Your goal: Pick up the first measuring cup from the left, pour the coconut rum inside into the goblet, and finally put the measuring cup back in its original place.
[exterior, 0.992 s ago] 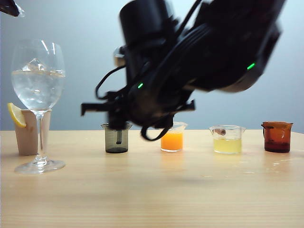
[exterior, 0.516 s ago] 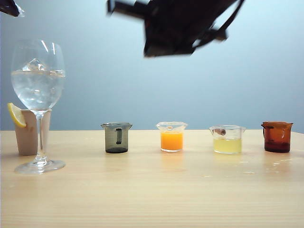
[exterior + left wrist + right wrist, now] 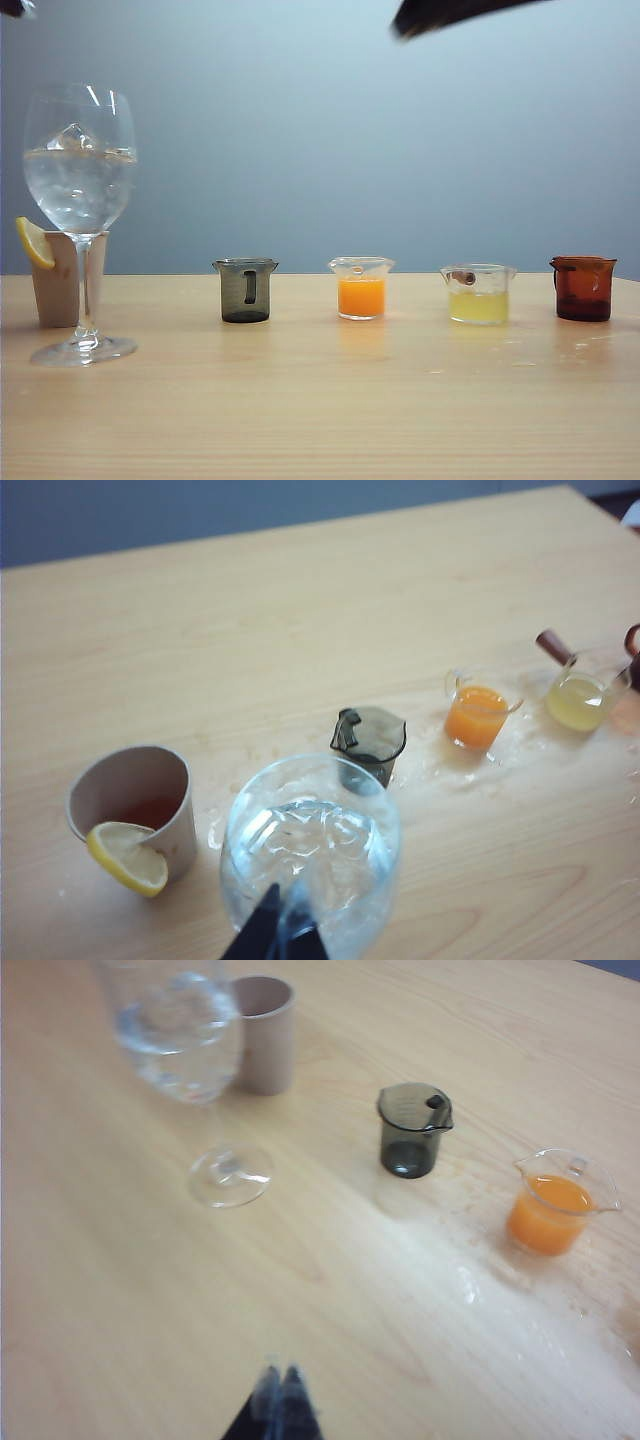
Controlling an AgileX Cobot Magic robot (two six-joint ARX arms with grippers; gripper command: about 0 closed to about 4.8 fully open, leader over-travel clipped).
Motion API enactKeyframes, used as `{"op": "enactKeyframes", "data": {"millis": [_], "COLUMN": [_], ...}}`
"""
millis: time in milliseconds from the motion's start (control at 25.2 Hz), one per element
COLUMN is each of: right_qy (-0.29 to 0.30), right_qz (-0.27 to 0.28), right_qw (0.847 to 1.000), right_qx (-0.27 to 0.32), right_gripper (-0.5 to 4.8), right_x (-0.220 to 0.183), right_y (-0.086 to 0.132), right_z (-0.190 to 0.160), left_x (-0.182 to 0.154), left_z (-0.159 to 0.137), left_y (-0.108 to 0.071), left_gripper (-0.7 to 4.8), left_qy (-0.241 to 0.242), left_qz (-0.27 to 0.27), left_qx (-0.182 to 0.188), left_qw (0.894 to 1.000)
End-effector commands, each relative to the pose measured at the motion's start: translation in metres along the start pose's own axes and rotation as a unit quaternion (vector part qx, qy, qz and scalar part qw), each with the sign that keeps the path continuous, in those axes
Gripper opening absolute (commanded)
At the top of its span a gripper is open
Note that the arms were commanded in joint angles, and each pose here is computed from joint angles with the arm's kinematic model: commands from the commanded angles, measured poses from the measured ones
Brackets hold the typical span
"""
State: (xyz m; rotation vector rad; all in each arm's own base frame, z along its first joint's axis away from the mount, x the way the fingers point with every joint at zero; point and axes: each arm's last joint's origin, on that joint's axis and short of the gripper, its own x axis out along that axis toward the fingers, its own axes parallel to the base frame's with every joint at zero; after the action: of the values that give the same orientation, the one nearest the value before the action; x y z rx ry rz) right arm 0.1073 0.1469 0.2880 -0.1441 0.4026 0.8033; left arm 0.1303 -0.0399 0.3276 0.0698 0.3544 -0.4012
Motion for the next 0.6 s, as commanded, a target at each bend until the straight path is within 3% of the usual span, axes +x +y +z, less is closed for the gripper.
{"op": "enactKeyframes", "data": {"millis": [40, 159, 317, 595], "right_qy": [-0.008, -0.027, -0.068, -0.102], "right_qz": [0.008, 0.003, -0.024, -0.05], "right_qw": [1.0, 1.0, 0.995, 0.99], "right_qx": [-0.002, 0.007, 0.068, 0.084], "right_gripper": [-0.05, -0.06, -0.05, -0.05], "right_x": [-0.026, -0.048, -0.065, -0.066], "right_y": [-0.004, -0.009, -0.019, -0.026], "right_z": [-0.01, -0.026, -0.052, -0.102], "left_x": [-0.011, -0.02, -0.024, -0.024], "left_z": [-0.008, -0.019, -0.035, -0.076], "left_y": [-0.001, 0.003, 0.012, 0.016], "left_gripper": [-0.03, -0.03, -0.03, -0.03], "left_qy": [-0.026, -0.04, -0.039, -0.036], "left_qz": [-0.005, 0.006, 0.053, 0.1], "left_qx": [0.0, -0.007, -0.023, -0.039], "left_qw": [1.0, 0.999, 0.998, 0.994]}}
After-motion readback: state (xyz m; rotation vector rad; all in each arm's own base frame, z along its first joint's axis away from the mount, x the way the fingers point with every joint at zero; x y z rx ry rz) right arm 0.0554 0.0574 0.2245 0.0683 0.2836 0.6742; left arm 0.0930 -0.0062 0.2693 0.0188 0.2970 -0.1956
